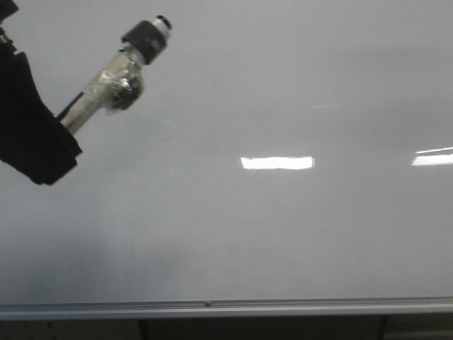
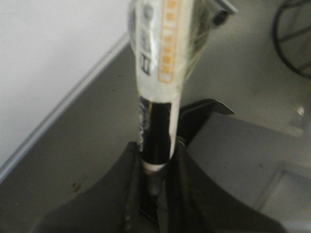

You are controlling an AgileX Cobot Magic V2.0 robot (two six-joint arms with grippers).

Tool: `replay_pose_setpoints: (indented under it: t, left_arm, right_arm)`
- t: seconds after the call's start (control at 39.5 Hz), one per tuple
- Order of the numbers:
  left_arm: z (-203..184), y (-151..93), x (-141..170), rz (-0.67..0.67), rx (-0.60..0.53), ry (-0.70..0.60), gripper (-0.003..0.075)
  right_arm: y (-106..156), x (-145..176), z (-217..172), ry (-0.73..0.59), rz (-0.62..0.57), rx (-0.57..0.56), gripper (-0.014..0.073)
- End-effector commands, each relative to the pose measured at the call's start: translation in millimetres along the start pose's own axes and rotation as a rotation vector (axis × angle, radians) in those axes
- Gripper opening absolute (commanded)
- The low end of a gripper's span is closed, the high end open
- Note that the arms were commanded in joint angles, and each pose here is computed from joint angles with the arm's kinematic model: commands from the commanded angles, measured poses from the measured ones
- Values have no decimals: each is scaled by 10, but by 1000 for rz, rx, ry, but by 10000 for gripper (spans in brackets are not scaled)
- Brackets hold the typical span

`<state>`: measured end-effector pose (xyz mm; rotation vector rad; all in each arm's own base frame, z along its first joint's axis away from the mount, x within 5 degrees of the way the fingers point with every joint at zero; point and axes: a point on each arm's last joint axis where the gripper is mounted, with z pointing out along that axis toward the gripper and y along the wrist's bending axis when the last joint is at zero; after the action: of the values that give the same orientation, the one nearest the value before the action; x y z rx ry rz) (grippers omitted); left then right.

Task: Write number 0 on whiteboard

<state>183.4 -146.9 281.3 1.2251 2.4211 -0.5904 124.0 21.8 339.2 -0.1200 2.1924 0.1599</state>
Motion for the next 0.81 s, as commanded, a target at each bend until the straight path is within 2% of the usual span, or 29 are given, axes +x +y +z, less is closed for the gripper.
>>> replay_pose_setpoints:
  t: [0.0, 0.05, 0.25, 0.41, 0.58, 0.78]
  left_arm:
    - [-97, -279, -93, 142, 129, -51, -19]
    - [-84, -381, -92, 192, 184, -44, -19]
    - [-82, -629, -38, 302, 348, 7, -19]
    - [-106, -708, -27, 333, 431, 3, -19]
    - [-107, -710, -30, 331, 433, 0, -19]
    - [-106, -708, -33, 331, 430, -3, -19]
  right_arm:
    - [124, -201, 35, 34, -50, -91, 572]
    - [226, -261, 61, 72, -89, -169, 572]
    - [697, -401, 87, 206, -183, -641, 572]
    - [893, -435, 187, 263, -170, -909, 572]
    - [999, -447, 309, 324, -127, -1083, 572]
    - [1078, -416, 403, 375, -126, -1125, 572]
